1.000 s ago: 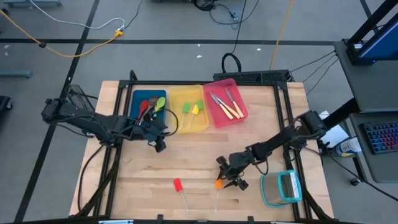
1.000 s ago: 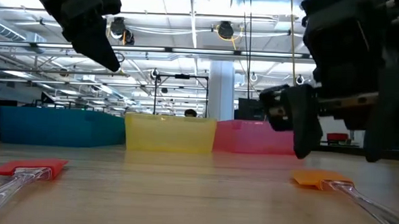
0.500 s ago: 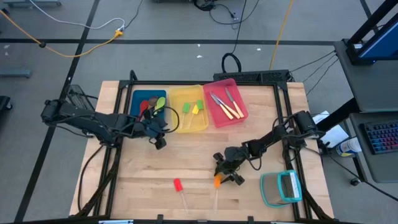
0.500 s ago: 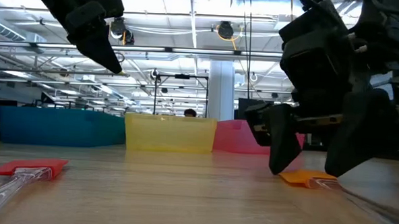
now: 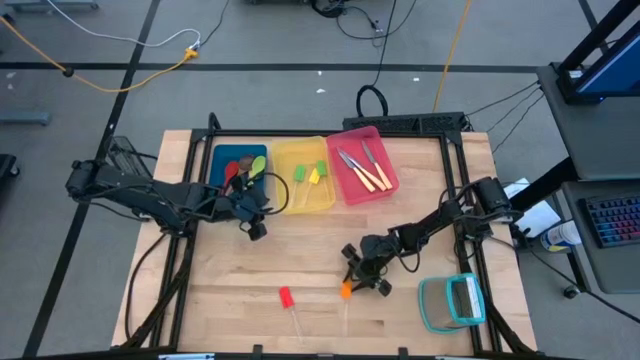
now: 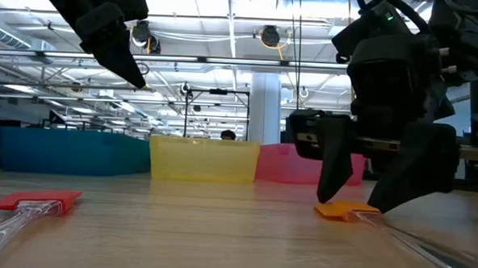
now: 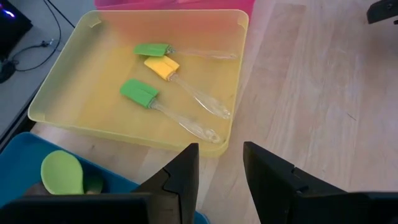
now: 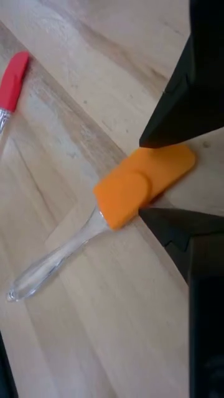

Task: Pick & Place Kitchen Items
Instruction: Put the orange spatula into the yellow bin

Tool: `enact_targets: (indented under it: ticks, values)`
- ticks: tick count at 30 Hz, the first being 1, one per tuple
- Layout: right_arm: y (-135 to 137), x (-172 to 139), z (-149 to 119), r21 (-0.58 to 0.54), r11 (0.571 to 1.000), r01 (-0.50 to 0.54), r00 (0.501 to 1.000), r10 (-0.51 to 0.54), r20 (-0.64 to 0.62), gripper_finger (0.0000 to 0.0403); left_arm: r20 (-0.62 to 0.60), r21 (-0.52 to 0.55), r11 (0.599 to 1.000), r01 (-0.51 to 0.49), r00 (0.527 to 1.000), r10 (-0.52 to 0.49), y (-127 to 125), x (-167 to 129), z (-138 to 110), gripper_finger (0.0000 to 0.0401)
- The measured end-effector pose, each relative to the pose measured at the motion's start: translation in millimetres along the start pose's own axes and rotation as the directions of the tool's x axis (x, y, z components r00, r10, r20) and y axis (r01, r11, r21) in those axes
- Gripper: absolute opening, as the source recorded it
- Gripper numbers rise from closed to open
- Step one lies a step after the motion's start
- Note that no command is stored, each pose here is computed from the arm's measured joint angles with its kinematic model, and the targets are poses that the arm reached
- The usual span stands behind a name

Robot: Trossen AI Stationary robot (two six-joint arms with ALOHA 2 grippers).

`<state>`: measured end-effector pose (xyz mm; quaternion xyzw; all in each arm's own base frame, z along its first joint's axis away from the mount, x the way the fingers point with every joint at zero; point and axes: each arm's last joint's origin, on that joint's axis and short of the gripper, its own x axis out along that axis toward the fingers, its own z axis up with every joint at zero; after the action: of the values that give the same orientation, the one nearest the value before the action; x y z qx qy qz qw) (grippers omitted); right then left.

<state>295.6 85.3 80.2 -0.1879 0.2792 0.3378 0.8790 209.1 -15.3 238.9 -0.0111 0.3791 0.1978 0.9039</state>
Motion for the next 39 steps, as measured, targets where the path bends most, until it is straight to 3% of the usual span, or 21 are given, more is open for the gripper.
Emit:
enact_targets:
  ticks: [6,14,23,34,39]
  values:
    - [1,0,-1,0.009,1.0,-0.008,1.0,0.008,-0.005,0.0113,0.0,0.01,1.0,0.0,1.0,0.0,0,0,0,0.0131]
    - [0,0,0,0.046,0.999,0.003,1.0,-0.003,0.002,0.001,0.0,0.026,1.0,0.0,1.0,0.0,0,0,0,0.0131]
    - [-2,-2,6,0.141,0.989,0.037,0.998,-0.043,0.039,0.0003,0.0,0.025,1.0,0.0,1.0,0.0,0,0,0,0.0131]
    - [1,-6,20,0.053,0.984,0.167,0.984,-0.17,0.049,0.0,0.001,0.018,1.0,0.0,1.0,0.0,0,0,0,0.0131]
    - [0,-7,20,0.101,0.977,0.188,0.98,-0.193,0.044,0.0,0.001,0.002,1.0,0.001,1.0,-0.001,0,0,0,0.0131]
